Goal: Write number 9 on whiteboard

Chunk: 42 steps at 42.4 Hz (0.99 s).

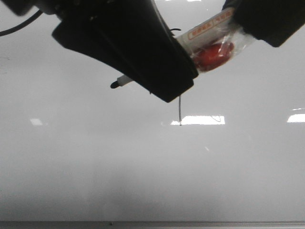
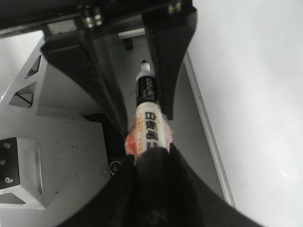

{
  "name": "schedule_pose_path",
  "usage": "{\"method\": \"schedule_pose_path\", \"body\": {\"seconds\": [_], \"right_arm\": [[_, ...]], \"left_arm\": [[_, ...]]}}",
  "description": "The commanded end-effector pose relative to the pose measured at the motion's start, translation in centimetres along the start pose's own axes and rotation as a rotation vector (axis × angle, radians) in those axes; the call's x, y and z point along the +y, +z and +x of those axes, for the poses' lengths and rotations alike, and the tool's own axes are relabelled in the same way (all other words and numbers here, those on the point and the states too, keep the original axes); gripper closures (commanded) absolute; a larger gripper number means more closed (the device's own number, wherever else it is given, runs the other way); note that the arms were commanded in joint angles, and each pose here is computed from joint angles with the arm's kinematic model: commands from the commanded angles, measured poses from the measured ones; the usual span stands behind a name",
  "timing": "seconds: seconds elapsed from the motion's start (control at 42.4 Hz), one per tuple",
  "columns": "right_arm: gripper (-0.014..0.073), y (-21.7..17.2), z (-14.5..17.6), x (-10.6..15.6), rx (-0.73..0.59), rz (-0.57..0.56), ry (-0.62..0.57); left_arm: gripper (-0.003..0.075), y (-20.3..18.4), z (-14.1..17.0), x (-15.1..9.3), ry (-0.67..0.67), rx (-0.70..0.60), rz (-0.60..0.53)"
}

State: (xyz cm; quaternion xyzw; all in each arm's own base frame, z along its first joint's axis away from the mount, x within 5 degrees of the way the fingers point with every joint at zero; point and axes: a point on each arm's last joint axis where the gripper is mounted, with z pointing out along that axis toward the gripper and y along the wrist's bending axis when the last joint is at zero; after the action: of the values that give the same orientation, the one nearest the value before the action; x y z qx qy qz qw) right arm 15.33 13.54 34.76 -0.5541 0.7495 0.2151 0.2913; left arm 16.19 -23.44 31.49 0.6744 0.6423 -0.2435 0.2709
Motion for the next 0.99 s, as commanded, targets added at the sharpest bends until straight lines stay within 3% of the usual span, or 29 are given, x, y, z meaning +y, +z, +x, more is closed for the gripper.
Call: {"method": "schedule_pose_path", "body": {"seconds": [0.0,0.071,0.118,0.165,0.212,0.259,0.377,0.66,0.825,0.967], "right_arm": [[0.0634,-1.2,-1.2,0.3,-0.087,0.025,-0.013],[0.0538,-1.2,-1.1,0.3,-0.085,0.022,-0.013],[0.0396,-1.2,-1.1,0.3,-0.084,0.022,-0.014],[0.0195,-1.4,-1.0,0.2,-0.079,0.032,-0.010],[0.0089,-1.9,-0.7,0.2,-0.072,0.047,-0.008],[0.0043,-2.5,-0.3,0.0,-0.068,0.077,0.024],[0.0048,-4.2,0.6,-0.5,-0.065,0.180,0.136],[0.0048,-4.8,1.3,-1.3,-0.062,0.239,0.240],[0.0048,-4.8,1.3,-1.3,-0.063,0.240,0.240],[0.0048,-4.8,1.3,-1.3,-0.063,0.241,0.240]], "left_arm": [[0.0601,-1.5,-1.6,-0.2,0.003,-0.090,-0.038],[0.0617,-1.5,-1.5,-0.1,0.006,-0.087,-0.040],[0.0617,-1.5,-1.5,0.0,-0.004,-0.084,-0.051],[0.0616,-1.6,-1.3,0.1,-0.031,-0.064,-0.070],[0.0616,-1.8,-0.8,0.4,-0.065,-0.022,-0.109],[0.0616,-2.4,-0.3,0.8,-0.111,0.021,-0.165],[0.0617,-5.3,1.5,2.3,-0.292,0.124,-0.416],[0.0617,-13.0,5.9,4.0,-0.674,0.138,-0.889],[0.0617,-14.6,10.2,4.8,-0.853,0.152,-1.037],[0.0617,-14.9,13.5,6.1,-0.976,0.021,-1.140]]}}
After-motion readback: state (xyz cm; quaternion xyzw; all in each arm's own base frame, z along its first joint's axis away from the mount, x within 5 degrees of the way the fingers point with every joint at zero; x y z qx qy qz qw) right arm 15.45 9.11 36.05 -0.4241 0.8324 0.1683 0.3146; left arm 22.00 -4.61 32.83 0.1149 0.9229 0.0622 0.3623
